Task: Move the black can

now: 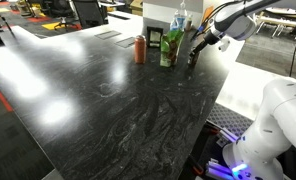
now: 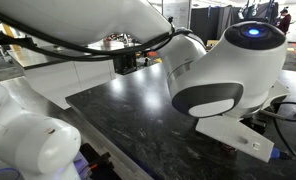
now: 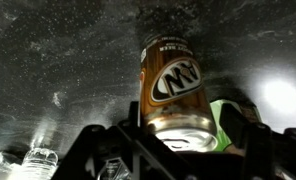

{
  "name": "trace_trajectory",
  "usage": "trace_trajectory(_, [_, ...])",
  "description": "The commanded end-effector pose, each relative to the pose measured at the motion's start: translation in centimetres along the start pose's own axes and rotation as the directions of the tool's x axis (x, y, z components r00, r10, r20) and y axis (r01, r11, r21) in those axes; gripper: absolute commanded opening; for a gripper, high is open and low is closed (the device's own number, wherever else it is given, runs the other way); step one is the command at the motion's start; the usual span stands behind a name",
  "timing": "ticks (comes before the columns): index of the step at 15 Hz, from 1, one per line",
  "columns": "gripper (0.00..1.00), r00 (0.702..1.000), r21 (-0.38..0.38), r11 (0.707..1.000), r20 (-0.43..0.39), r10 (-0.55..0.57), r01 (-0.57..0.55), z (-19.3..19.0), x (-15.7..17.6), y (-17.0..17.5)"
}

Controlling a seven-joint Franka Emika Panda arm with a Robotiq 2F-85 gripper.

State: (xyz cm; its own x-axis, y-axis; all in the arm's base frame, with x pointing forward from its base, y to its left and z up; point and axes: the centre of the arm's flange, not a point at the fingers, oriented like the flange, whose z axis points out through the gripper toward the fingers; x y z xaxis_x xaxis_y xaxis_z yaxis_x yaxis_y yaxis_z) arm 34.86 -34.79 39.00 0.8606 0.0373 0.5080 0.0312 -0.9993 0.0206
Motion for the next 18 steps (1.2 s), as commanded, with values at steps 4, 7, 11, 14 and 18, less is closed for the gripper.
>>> trace_trajectory(4, [0.37, 0.999, -0.021, 1.0, 0.041, -0.006, 0.007, 0.5, 1.2, 1.0])
trace_trajectory(7, [0.37, 0.998, -0.043, 0.999, 0.053, -0.023, 0.025, -0.8, 1.9, -0.1])
trace_trajectory(11, [0.37, 0.99, -0.041, 0.994, 0.101, -0.095, 0.099, -2.9, 4.1, -4.2])
trace_trajectory(14, [0.37, 0.978, -0.019, 0.987, 0.14, -0.157, 0.161, -3.9, 5.8, -7.6])
trace_trajectory(18, [0.37, 0.95, -0.008, 0.96, 0.145, -0.276, 0.28, -3.6, 8.7, -11.4])
